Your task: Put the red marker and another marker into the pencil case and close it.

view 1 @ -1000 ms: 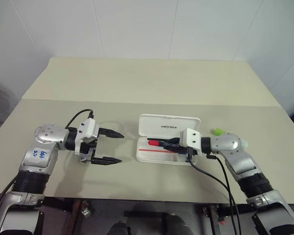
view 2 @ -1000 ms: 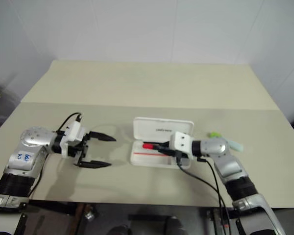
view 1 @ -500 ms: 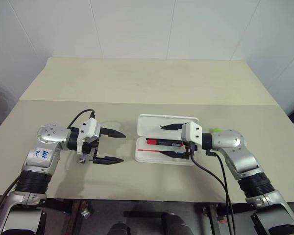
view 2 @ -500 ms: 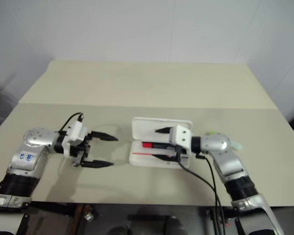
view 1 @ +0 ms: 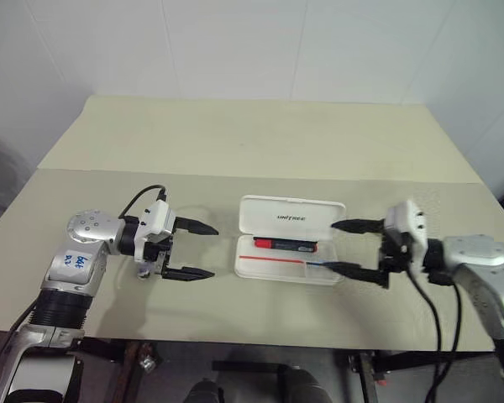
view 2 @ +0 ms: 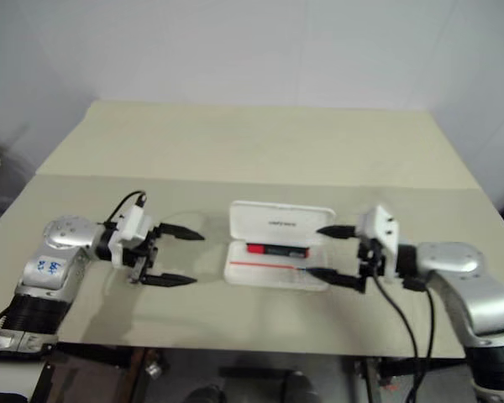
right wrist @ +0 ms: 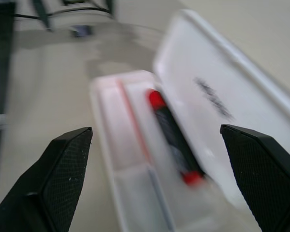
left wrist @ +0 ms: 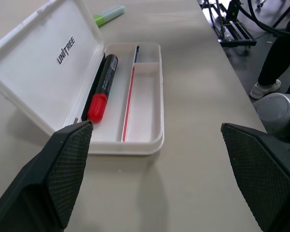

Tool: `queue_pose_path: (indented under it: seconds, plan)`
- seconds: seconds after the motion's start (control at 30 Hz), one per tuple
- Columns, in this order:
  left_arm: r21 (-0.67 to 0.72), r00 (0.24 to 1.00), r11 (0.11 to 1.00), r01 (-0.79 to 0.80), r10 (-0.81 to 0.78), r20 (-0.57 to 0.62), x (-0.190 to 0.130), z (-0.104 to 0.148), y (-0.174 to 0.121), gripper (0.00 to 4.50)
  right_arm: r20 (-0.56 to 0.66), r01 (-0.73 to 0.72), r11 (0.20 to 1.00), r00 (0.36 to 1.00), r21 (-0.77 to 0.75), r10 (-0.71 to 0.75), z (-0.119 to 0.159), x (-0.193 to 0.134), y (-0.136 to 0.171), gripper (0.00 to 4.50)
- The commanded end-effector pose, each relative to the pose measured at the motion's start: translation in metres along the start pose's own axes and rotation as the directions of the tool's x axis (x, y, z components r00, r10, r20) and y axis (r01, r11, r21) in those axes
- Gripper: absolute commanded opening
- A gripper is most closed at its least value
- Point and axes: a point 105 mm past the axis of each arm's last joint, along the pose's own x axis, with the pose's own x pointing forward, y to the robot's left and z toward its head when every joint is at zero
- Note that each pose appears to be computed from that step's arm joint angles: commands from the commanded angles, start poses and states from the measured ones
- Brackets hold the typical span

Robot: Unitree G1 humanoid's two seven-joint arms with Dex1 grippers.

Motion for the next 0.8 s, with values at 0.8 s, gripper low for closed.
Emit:
queue_pose_path:
  seconds: [0.8]
  plan:
    - [0.052,0.999,0.999,0.011,-0.013,0.039,0.005,0.026,-0.004,4.5,-0.301,0.279,0.949,0.927,0.148,-0.225,-0.082,-0.025,-0.111,4.49]
